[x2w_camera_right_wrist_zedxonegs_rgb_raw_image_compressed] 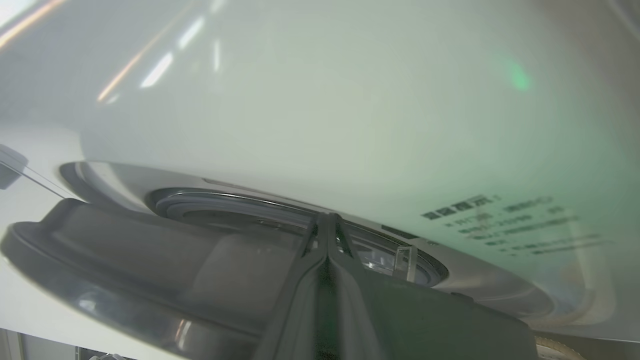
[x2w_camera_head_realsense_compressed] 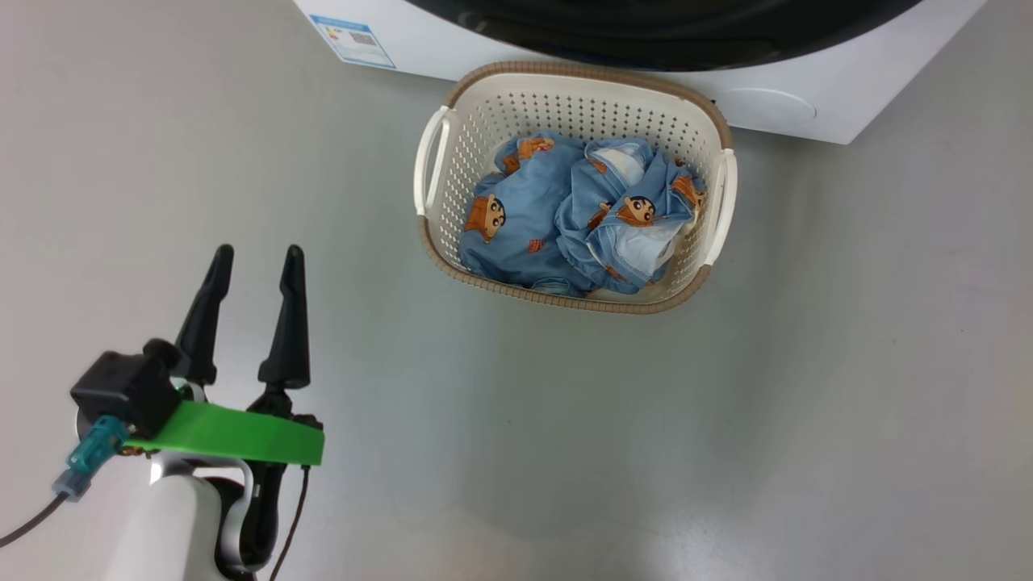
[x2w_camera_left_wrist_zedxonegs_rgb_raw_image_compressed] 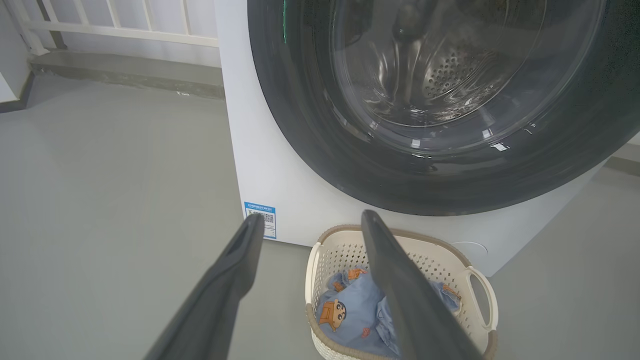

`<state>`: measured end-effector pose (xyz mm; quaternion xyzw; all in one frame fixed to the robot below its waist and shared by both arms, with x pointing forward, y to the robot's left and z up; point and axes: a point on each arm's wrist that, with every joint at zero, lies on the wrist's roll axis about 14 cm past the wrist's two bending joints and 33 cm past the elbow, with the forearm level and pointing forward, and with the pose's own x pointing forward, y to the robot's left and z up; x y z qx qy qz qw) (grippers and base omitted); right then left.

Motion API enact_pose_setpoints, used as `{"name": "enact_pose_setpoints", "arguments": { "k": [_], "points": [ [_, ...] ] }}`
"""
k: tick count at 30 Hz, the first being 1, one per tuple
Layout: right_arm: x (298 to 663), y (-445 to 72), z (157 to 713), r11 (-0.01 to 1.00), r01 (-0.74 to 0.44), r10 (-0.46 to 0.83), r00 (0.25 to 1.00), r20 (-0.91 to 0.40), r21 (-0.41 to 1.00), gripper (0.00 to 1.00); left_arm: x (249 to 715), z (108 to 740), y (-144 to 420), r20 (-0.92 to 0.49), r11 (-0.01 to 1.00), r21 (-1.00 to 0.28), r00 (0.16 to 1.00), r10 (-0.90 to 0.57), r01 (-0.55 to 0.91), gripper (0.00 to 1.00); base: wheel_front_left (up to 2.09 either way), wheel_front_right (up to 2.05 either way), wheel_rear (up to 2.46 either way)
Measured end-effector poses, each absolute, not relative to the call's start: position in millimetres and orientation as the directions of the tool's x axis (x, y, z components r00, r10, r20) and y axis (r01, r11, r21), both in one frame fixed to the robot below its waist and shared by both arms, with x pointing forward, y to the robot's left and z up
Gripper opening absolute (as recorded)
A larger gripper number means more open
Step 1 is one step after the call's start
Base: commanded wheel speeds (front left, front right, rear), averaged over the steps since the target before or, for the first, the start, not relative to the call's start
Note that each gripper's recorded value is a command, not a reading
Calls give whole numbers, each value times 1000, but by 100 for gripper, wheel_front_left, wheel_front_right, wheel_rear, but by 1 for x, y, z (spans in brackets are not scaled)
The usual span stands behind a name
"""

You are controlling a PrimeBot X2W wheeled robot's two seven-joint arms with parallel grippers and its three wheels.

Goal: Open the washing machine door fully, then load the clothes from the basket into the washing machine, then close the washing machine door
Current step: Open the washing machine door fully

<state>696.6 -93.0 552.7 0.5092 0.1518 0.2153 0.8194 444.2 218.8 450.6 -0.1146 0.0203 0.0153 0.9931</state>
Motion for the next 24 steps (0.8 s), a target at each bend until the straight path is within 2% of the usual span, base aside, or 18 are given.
{"name": "enact_pose_setpoints", "arguments": {
  "k": [11, 24],
  "points": [
    [677, -81, 553, 402, -190, 581, 809, -89, 896, 0, 440, 468, 225, -4, 971, -233, 999, 52, -51, 100, 0, 0, 0],
    [607, -62, 550, 398, -181, 687, 709, -161, 899, 0, 408, 486, 228, 26, 969, -239, 997, 66, -58, 100, 0, 0, 0]
  ]
}}
